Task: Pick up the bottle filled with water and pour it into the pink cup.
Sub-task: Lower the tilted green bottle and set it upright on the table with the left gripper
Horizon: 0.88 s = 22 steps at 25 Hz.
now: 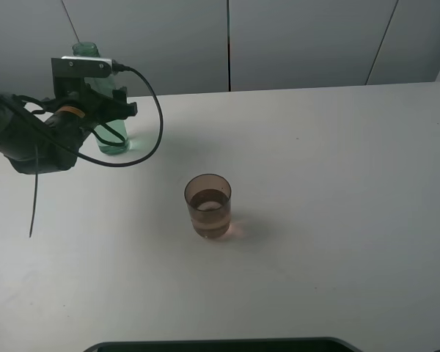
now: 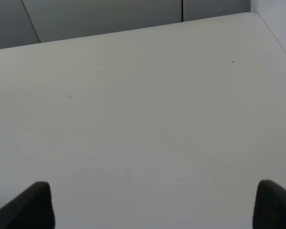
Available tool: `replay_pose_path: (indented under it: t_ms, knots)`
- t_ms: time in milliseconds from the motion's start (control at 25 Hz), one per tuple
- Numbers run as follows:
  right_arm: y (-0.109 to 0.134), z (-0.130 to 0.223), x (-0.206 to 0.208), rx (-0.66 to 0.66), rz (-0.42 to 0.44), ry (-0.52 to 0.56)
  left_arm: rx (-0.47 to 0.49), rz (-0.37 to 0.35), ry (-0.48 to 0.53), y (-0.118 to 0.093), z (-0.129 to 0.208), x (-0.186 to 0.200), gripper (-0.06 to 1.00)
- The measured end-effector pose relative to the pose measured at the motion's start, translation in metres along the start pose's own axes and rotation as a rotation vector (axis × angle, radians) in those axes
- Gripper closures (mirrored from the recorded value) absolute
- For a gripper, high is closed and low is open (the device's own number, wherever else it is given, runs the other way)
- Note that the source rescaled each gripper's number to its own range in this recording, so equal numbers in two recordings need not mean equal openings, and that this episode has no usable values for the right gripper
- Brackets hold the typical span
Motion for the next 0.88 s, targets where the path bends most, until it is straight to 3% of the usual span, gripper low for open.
replay_pose_path:
  t_ms: [40, 120, 480, 880]
  knots:
    - [0.0, 0.0, 0.0, 0.0, 0.0, 0.0, 0.001, -0.002, 0.002, 0.0, 0.0, 0.0, 0.08]
    - [0.0, 0.0, 0.0, 0.0, 0.0, 0.0, 0.002, -0.007, 0.009, 0.001, 0.001, 0.0, 0.01]
    - [0.0, 0.0, 0.0, 0.0, 0.0, 0.0, 0.007, -0.01, 0.057, 0.001, 0.003, 0.001, -0.03]
    - [0.0, 0.0, 0.0, 0.0, 0.0, 0.0, 0.038, 0.033, 0.043, -0.012, -0.051, 0.017, -0.03]
Point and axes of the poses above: a point on each arm's last joint axis where the gripper is mounted, x pointing back along that axis away from the gripper, y along the wrist's bending axis when the last joint is at zero, z = x × y, the point moved 5 cm from there along -x, pointing out along that axis toward the gripper, and after that the axes turned 12 degrees about x, right-handed, at the moved point
